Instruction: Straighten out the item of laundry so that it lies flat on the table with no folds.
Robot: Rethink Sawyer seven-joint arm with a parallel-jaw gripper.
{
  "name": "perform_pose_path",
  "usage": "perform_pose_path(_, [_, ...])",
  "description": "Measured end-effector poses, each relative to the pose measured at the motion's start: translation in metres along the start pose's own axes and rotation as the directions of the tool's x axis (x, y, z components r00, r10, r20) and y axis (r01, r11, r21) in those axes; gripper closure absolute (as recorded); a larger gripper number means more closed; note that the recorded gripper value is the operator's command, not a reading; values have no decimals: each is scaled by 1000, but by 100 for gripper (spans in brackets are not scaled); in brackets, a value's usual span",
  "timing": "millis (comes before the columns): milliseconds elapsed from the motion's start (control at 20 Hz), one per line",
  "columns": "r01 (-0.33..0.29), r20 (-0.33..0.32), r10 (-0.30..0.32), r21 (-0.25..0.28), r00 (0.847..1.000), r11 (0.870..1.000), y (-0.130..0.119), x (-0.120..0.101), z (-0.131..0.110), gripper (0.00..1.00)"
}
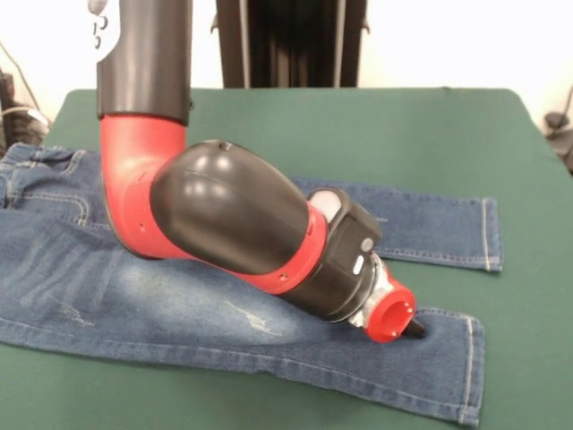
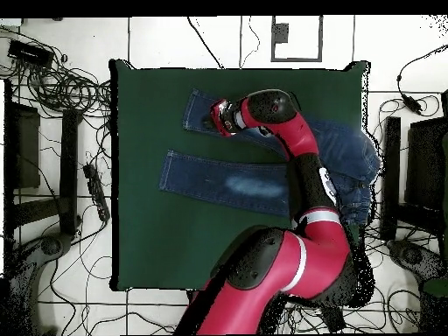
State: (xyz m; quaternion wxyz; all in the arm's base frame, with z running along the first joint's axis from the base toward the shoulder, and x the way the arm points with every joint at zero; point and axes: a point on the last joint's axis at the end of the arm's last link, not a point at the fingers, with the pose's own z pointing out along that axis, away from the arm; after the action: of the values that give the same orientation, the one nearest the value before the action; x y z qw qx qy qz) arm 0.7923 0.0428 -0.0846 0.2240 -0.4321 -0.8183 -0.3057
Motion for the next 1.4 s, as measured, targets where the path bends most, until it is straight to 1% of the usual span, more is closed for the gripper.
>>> perform_pose_path(350, [3, -5, -3, -6, 1000, 1000, 3, 0, 4, 100])
perform_pose_path(900, [33, 4, -33, -6, 999, 999, 19, 7, 17, 100])
perform_pose_path(1150, [45, 1, -45, -31, 999, 999, 36, 14, 34, 100])
perform_pose_path(1250, [46, 0, -46, -38, 999, 998, 39, 16, 37, 100])
perform_pose_path(1400, [47, -7, -48, -61, 999, 997, 49, 21, 47, 100])
